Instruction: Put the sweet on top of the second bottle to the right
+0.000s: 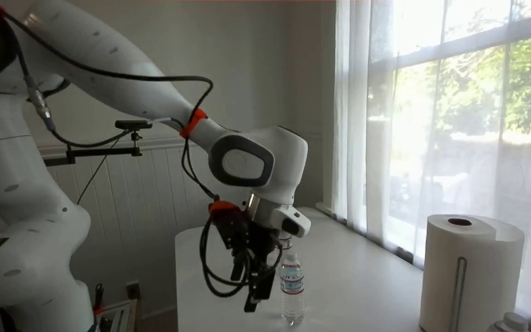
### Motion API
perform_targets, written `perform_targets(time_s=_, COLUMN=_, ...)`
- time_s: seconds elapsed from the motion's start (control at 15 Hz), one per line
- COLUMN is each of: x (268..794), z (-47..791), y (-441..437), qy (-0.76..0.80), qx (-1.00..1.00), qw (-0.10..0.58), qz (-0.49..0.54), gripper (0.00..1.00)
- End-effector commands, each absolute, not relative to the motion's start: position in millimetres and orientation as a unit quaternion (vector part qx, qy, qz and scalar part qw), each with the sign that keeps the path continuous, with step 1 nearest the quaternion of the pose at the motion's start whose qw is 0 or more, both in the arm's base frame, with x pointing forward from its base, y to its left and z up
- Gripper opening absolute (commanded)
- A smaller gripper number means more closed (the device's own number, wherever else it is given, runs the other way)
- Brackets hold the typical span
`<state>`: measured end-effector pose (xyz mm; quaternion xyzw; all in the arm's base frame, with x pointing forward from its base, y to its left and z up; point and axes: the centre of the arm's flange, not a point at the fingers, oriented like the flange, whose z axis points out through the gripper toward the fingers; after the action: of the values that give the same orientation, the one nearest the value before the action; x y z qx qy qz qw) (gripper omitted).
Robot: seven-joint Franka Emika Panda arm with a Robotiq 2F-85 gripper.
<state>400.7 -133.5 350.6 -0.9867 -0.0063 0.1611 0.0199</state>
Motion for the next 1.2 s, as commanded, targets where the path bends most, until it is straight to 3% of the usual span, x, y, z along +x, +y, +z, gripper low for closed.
perform_targets(time_s=0.0, x=408.9, z=304.8, y=-138.6, qy=-0.037, qx=-0.987, qw=0.005, qz=0.155, gripper=1.00)
perform_targets(time_s=0.27, x=416.4, z=270.8, y=-150.7, qy=-0.033, qx=-0.986, qw=0.044, qz=0.159, gripper=1.00)
perform_targets(time_s=0.73, x=412.2, z=264.9, y=-147.1, qy=-0.036, qx=-0.985, qw=0.031, qz=0.166, gripper=1.00)
perform_targets(time_s=1.13, x=416.8, z=250.9, y=-152.5, qy=-0.075, qx=-0.989, qw=-0.019, qz=0.128, gripper=1.00)
